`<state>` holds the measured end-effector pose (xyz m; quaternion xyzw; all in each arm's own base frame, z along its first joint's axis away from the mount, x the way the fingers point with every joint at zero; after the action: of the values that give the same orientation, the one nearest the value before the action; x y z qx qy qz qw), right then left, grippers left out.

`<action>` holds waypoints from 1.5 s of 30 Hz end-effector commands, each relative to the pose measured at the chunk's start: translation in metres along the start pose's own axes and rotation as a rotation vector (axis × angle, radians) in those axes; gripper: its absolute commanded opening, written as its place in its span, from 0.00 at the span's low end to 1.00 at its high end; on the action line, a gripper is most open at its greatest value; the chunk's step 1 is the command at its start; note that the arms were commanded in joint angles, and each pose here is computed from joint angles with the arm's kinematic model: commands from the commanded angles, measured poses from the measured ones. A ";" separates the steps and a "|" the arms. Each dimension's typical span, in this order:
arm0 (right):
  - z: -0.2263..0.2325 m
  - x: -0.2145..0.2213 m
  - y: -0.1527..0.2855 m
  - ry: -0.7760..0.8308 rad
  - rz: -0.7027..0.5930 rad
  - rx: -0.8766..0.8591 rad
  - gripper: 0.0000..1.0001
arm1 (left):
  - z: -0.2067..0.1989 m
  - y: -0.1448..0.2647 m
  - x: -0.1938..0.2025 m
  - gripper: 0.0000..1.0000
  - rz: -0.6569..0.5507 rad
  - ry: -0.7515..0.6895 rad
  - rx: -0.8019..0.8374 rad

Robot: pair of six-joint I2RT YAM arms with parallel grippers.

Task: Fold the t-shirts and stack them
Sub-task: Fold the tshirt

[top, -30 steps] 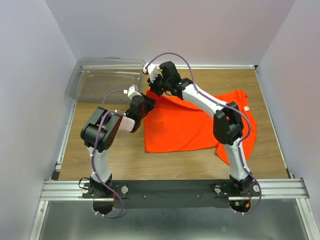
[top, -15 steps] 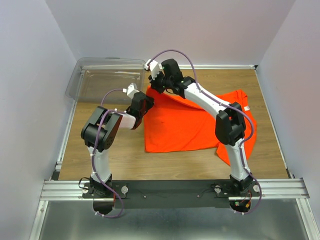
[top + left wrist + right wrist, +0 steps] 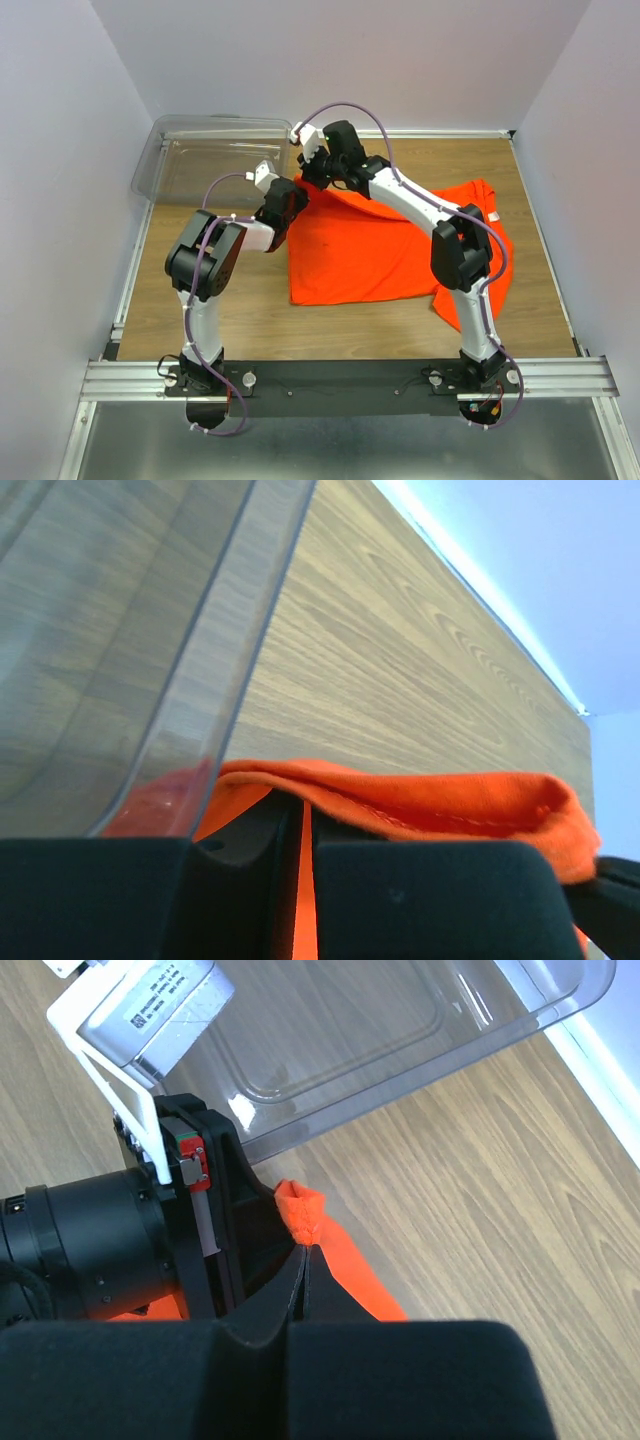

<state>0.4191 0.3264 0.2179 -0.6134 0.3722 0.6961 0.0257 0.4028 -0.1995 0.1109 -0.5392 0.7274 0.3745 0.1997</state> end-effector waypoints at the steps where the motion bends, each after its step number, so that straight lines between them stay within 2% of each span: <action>1: 0.004 -0.012 0.010 -0.012 -0.043 -0.025 0.01 | 0.008 -0.008 0.002 0.14 -0.026 -0.005 -0.075; 12: 0.006 -0.006 0.009 -0.038 -0.032 -0.053 0.01 | 0.006 -0.014 -0.001 0.18 -0.019 -0.022 -0.088; 21: 0.006 0.003 0.002 -0.040 -0.008 -0.046 0.01 | -0.008 0.006 -0.015 0.23 0.004 -0.080 0.010; 32: 0.003 0.007 -0.004 -0.045 -0.003 -0.046 0.01 | 0.006 0.066 -0.020 0.27 0.021 -0.122 0.062; 36: 0.006 0.010 -0.007 -0.061 0.004 -0.070 0.00 | 0.006 0.097 -0.034 0.28 -0.030 -0.135 0.094; 45: 0.005 0.014 -0.020 -0.082 0.007 -0.081 0.01 | 0.014 0.180 -0.078 0.38 -0.227 -0.155 0.121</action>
<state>0.4140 0.3307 0.2036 -0.5889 0.3543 0.7263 0.0105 0.2750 -0.1345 0.2073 -0.5496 0.7009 0.3273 0.3156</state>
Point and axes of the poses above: each gripper's point midway between its finger pads, its own y axis back along the fingers, its own z axis along the line the jaws close on, x = y × z, the point moved 10 cm from there along y, back along the fingers, and after that the axes turned 6 degrees about -y, right-handed, at the moved point
